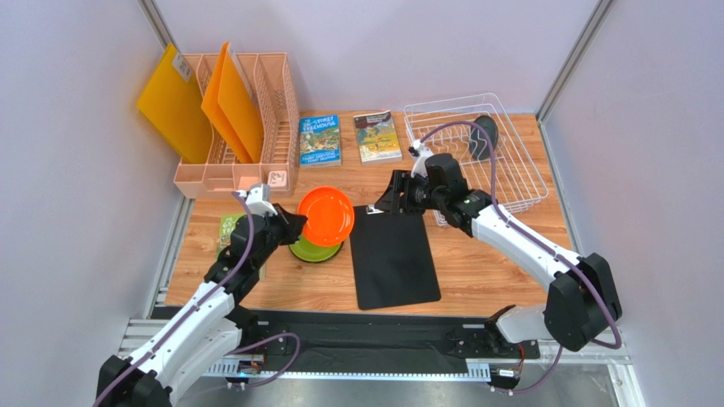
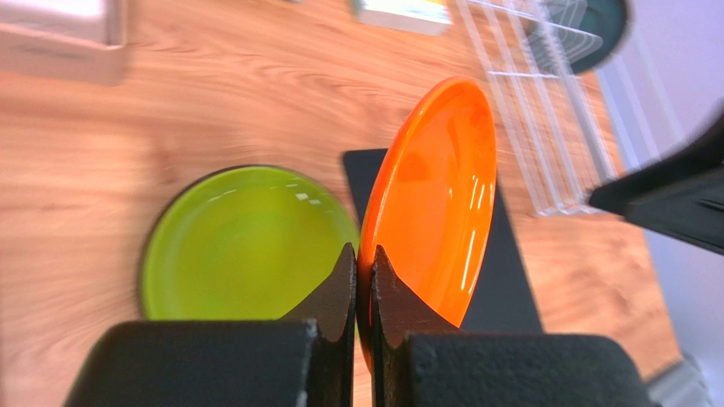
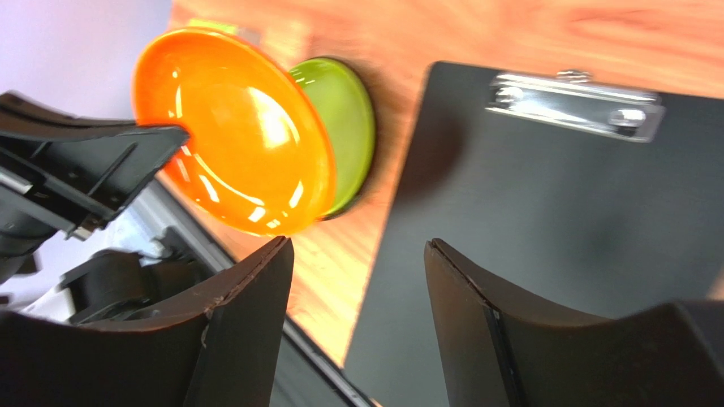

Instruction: Unload the plates from the dish rack

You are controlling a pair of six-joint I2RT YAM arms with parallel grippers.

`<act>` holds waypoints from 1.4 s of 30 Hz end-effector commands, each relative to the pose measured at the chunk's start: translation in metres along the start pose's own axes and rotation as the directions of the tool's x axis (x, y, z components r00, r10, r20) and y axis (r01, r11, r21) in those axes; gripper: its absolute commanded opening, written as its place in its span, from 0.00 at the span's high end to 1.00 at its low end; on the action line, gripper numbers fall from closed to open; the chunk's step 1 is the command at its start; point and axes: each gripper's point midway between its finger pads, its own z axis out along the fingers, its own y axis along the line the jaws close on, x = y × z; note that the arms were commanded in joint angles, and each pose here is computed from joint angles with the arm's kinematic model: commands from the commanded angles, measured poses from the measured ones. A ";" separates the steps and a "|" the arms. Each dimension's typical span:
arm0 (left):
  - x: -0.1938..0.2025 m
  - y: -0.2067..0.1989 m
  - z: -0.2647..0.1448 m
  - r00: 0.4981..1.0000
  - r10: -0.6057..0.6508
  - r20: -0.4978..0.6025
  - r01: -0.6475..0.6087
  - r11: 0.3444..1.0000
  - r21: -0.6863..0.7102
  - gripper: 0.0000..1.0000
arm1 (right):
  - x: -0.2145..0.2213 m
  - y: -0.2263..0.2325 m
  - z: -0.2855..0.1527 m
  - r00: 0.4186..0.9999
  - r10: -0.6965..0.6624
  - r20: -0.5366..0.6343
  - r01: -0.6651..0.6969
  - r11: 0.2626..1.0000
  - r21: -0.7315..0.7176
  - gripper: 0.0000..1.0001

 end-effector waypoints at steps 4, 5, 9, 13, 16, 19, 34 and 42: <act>0.025 0.067 -0.010 1.000 0.014 -0.027 -0.022 0.956 -0.292 1.00 | -0.046 -0.027 -0.046 0.985 -0.105 0.138 0.082 0.983 0.163 0.35; 0.027 0.068 -0.009 1.000 0.007 -0.027 -0.015 0.956 -0.294 1.00 | -0.050 -0.034 -0.051 0.985 -0.100 0.143 0.073 0.981 0.181 0.35; 0.044 0.079 -0.004 0.999 -0.017 -0.048 0.001 0.950 -0.312 1.00 | -0.057 -0.046 -0.062 0.982 -0.101 0.159 0.067 0.976 0.205 0.34; 0.053 0.081 0.000 0.998 -0.035 -0.060 0.014 0.952 -0.307 1.00 | -0.061 -0.056 -0.070 0.981 -0.100 0.168 0.059 0.971 0.233 0.34; 0.057 0.082 0.001 0.996 -0.043 -0.074 0.019 0.952 -0.304 0.97 | -0.063 -0.064 -0.075 0.979 -0.105 0.173 0.056 0.963 0.265 0.34; 0.061 0.081 0.000 0.995 -0.047 -0.083 0.021 0.955 -0.295 0.78 | -0.069 -0.074 -0.078 0.978 -0.119 0.173 0.060 0.948 0.312 0.34; 0.024 0.043 -0.010 0.999 0.001 -0.047 -0.009 0.984 -0.176 0.25 | -0.180 -0.184 -0.154 0.900 -0.224 0.373 -0.142 0.659 0.739 0.27; -0.002 -0.049 0.005 0.981 0.155 -0.117 -0.126 0.967 0.221 0.21 | -0.239 -0.278 -0.127 0.913 -0.224 0.340 -0.175 0.537 0.825 0.30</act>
